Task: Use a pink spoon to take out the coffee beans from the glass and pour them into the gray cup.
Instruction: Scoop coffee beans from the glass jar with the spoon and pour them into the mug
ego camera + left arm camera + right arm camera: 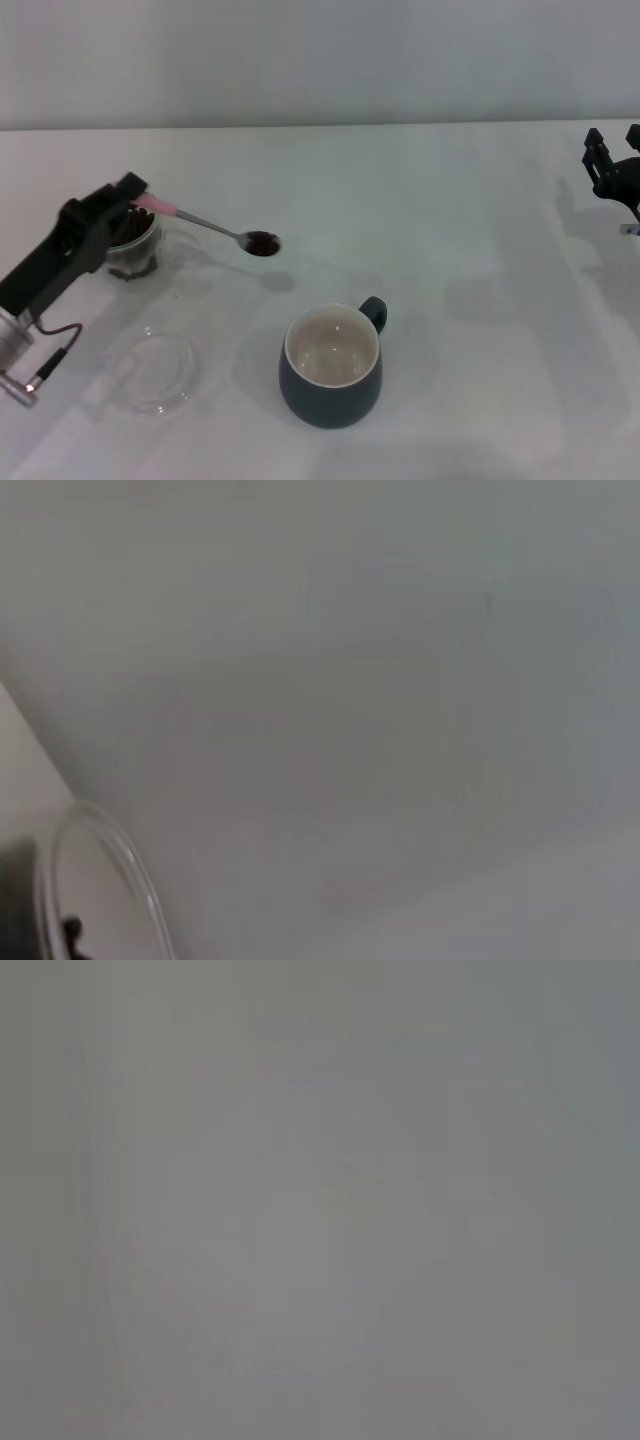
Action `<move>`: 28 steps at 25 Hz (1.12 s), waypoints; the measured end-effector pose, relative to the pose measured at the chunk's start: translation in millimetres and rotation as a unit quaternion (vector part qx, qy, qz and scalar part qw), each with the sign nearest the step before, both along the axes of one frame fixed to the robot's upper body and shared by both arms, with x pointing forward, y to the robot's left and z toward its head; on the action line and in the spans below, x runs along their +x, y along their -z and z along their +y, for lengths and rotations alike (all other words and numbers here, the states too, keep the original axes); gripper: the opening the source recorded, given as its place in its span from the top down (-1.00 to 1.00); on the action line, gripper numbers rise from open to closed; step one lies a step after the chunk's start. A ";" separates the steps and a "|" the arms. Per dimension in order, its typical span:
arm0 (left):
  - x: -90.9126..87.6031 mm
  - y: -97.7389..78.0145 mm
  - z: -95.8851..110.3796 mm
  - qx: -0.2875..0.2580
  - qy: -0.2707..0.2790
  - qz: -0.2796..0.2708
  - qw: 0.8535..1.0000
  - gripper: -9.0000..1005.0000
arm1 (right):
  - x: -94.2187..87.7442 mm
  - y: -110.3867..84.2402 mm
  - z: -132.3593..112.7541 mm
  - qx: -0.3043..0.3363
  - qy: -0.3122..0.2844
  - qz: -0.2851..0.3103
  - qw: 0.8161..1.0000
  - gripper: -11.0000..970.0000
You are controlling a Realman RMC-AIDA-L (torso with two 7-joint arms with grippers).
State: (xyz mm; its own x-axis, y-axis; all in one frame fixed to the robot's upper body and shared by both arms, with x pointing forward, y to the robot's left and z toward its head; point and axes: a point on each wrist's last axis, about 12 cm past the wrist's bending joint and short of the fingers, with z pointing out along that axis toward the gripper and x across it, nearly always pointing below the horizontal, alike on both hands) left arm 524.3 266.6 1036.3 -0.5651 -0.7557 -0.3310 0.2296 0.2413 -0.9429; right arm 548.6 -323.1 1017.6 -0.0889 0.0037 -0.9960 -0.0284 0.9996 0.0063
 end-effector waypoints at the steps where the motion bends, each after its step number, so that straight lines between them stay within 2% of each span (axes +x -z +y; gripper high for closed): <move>1: 0.5 -0.2 -2.1 0.000 0.006 0.001 1.000 0.72 | -0.2 0.1 -0.1 0.000 0.000 0.000 1.000 -0.19; 13: 6.2 -4.2 -31.9 0.040 0.107 -0.005 0.993 0.72 | -1.3 1.0 0.2 0.000 0.000 0.001 1.000 -0.19; 25: 13.8 -12.0 -36.0 0.099 0.153 -0.042 0.982 0.72 | -1.7 0.7 0.4 0.001 0.000 -0.001 1.000 -0.20; 28: 18.8 -18.2 -39.5 0.141 0.178 -0.078 0.971 0.72 | -1.8 0.6 0.8 0.002 -0.001 -0.002 1.000 -0.20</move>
